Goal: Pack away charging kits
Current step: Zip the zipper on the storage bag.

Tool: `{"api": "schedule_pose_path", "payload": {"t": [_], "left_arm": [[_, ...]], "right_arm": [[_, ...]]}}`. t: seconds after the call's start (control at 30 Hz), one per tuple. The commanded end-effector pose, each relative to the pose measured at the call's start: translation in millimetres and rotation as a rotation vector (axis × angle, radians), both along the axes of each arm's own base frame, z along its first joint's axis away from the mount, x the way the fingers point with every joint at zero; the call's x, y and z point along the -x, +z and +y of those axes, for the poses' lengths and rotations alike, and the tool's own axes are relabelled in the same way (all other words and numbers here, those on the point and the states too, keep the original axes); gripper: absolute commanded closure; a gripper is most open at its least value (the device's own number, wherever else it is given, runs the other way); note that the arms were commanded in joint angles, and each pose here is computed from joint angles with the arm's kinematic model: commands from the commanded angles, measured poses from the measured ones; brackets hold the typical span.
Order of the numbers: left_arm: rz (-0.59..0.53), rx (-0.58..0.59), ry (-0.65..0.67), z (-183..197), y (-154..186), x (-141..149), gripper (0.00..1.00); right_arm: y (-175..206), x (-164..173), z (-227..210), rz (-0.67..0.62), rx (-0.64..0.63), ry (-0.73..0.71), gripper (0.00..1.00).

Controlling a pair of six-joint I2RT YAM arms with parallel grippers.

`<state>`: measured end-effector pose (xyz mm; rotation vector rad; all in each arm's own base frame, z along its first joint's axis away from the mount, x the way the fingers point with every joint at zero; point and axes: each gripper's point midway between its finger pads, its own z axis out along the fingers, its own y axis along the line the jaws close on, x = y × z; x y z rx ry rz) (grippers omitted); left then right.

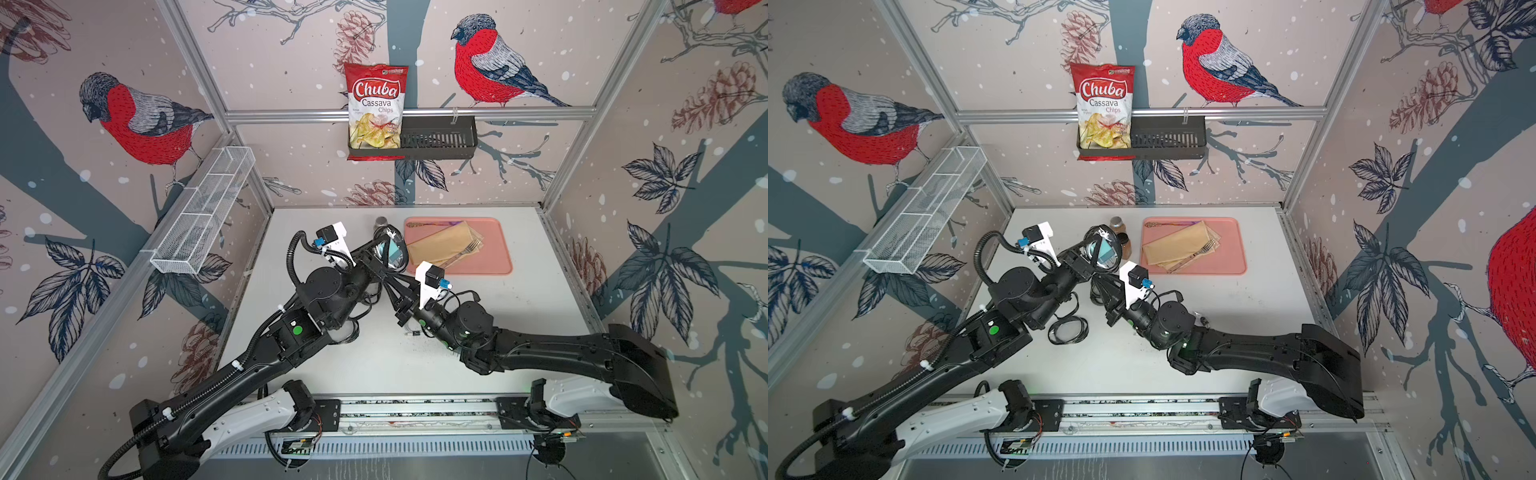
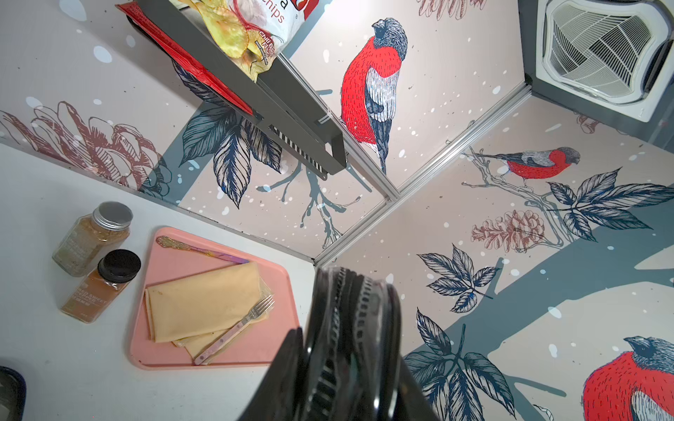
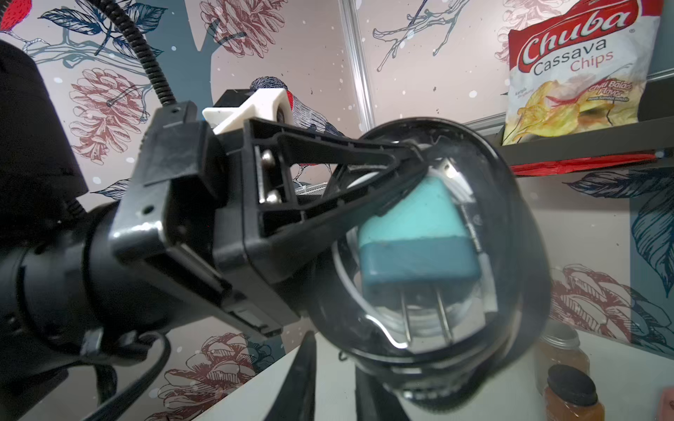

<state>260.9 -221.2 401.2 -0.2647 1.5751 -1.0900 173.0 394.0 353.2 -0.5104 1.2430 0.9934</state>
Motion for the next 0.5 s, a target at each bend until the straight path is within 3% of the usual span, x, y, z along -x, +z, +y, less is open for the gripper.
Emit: {"api": "schedule_pose_path", "payload": {"t": [0.0,0.33,0.47], "left_arm": [[-0.003,0.028,0.003,0,3,-1,1.0],[0.002,0.039,-0.001,-2,2,-2,1.0],[0.003,0.043,-0.002,-2,2,-2,1.0]], "right_arm": [[11,-4,-6,0.003,-0.041,-0.029,0.78],[8,-18,-14,0.05,-0.054,-0.071,0.78],[7,-19,-13,0.056,-0.051,-0.072,0.89]]}}
